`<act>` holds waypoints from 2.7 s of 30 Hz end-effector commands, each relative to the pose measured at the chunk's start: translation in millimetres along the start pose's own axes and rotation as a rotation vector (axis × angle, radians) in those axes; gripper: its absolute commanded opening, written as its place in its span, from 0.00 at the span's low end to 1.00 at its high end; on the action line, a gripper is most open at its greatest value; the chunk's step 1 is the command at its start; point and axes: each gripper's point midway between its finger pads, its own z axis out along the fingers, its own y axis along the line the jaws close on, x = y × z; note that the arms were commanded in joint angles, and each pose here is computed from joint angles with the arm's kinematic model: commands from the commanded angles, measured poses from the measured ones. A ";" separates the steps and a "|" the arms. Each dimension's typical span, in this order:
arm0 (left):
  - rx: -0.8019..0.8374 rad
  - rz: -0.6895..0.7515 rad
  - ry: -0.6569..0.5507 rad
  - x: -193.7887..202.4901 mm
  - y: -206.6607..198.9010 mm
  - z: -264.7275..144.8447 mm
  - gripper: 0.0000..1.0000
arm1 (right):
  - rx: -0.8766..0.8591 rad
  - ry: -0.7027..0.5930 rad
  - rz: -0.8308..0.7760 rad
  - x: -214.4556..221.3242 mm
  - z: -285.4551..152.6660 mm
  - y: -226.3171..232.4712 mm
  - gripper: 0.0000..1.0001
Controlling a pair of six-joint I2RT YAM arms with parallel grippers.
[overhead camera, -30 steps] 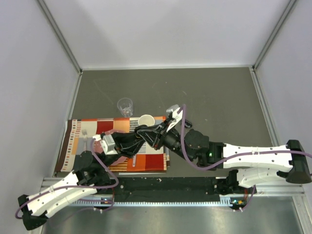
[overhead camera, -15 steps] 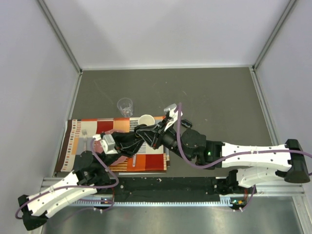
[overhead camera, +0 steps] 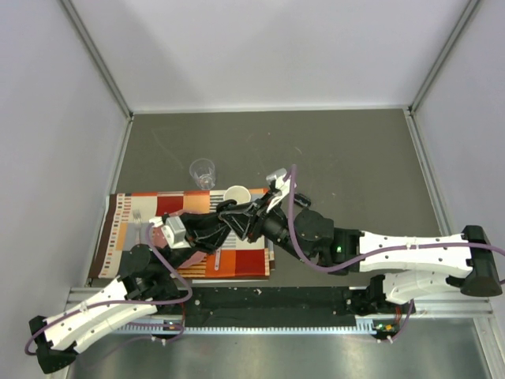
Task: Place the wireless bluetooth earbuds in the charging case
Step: Place the earbud in the charging case, then close the charging case.
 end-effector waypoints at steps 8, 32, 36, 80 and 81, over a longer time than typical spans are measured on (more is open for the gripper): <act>0.015 -0.011 -0.126 -35.3 -3.7 2.2 0.00 | -0.007 -0.017 0.014 -12.2 -5.3 5.9 0.39; 0.013 -0.006 -0.114 -31.2 -3.3 1.5 0.00 | 0.019 -0.023 0.027 -18.8 -4.6 4.5 0.27; 0.023 -0.001 -0.102 -29.2 -4.8 2.5 0.00 | 0.036 0.003 0.008 -14.3 -0.7 3.9 0.23; 0.029 0.005 -0.083 -23.6 -5.5 2.3 0.00 | 0.318 0.077 0.167 -46.2 -54.0 -83.9 0.99; 0.041 0.003 -0.086 -25.7 -7.9 2.6 0.00 | 0.324 0.103 0.196 -45.8 -52.6 -88.0 0.99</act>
